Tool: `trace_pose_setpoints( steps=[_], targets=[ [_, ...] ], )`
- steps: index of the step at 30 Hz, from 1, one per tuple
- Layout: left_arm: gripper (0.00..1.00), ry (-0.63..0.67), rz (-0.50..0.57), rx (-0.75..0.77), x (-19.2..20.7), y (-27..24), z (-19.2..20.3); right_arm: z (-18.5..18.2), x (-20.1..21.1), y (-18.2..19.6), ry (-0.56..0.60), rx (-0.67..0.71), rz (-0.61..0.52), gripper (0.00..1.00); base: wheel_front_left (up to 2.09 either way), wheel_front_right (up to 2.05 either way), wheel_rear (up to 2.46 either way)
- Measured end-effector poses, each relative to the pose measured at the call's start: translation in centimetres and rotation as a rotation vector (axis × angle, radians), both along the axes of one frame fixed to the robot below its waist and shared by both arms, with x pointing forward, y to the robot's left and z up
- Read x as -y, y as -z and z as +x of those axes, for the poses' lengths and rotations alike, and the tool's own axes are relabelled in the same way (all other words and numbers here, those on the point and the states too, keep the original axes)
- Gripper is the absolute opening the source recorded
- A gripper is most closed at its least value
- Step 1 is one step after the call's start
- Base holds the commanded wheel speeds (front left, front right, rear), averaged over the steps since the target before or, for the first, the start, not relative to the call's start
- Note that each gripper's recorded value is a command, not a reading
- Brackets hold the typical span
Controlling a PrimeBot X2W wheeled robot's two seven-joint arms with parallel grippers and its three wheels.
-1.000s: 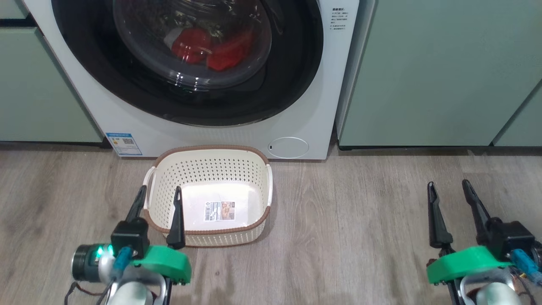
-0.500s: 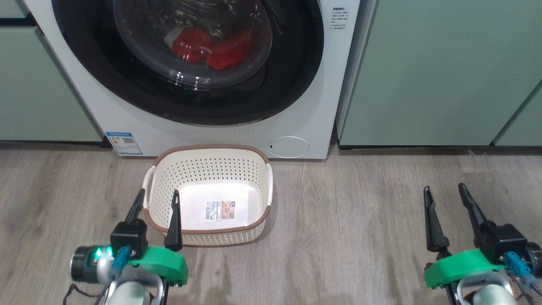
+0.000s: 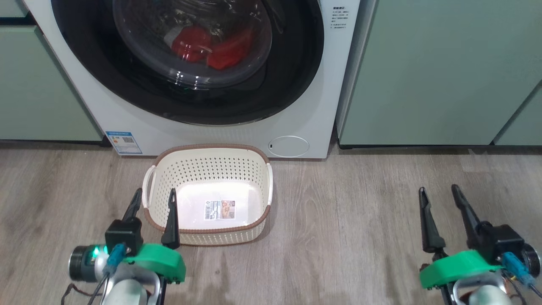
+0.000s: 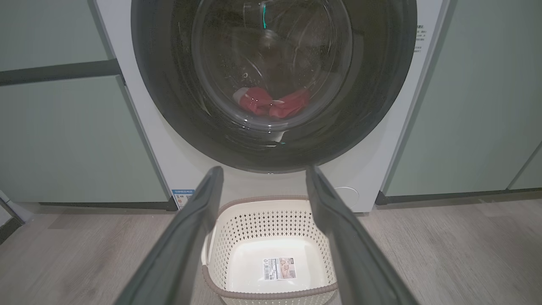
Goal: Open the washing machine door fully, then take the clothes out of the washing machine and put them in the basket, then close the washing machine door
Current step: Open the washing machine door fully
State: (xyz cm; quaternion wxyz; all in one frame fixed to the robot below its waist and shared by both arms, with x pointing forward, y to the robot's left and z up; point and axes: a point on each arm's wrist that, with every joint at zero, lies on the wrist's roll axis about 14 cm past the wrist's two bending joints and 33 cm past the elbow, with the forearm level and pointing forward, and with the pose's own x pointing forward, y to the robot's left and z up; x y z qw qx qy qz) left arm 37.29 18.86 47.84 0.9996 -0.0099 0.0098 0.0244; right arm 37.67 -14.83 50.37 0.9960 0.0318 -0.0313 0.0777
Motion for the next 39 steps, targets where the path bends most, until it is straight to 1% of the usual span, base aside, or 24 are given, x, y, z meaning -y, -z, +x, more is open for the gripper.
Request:
trace_pose_setpoints(
  steps=[1,4,7,9,13,17,20,25,32,34,39],
  targets=[
    [1.00,0.001,-0.002,-0.001,0.0,0.0,0.0,0.0,-0.1,0.1,-0.001,-0.004,0.015,0.00,0.00,0.00,0.00],
    [1.00,0.004,-0.006,-0.010,0.1,0.3,0.0,0.2,0.3,0.7,0.018,-0.030,0.097,0.00,0.00,0.00,0.00],
    [1.00,0.007,-0.010,-0.025,0.1,0.8,-0.1,1.1,1.5,0.9,0.074,-0.049,0.273,0.00,0.00,0.00,0.00],
    [1.00,0.003,-0.013,-0.034,0.0,1.1,-0.2,2.1,2.4,0.6,0.114,-0.044,0.391,0.00,0.00,0.00,0.00],
    [1.00,-0.002,-0.027,-0.048,-0.3,1.6,-0.4,4.6,3.1,-0.5,0.144,-0.019,0.559,0.00,0.00,0.00,0.00],
    [1.00,-0.012,-0.053,-0.072,-0.4,2.4,-0.6,7.2,4.3,-0.9,0.161,-0.029,0.752,0.00,0.00,0.00,0.00],
    [1.00,-0.026,-0.067,-0.083,-0.7,2.8,-0.3,9.5,5.2,-1.2,0.146,-0.050,0.857,0.00,0.00,0.00,0.00],
    [1.00,-0.052,-0.086,-0.097,-1.3,3.3,0.9,14.0,4.1,-2.4,0.033,-0.156,1.014,0.00,0.00,0.00,0.00],
    [1.00,-0.077,-0.108,-0.141,-1.8,5.0,2.2,19.5,1.7,-1.8,-0.096,-0.321,1.171,0.00,0.00,0.00,0.00],
    [1.00,-0.085,-0.112,-0.149,-1.9,5.3,2.6,20.9,0.9,-2.1,-0.142,-0.350,1.195,0.00,0.00,0.00,0.00],
    [1.00,-0.096,-0.120,-0.169,-2.0,6.2,3.5,23.9,-1.3,-2.5,-0.260,-0.420,1.202,0.00,0.00,0.00,0.00]
  ],
)
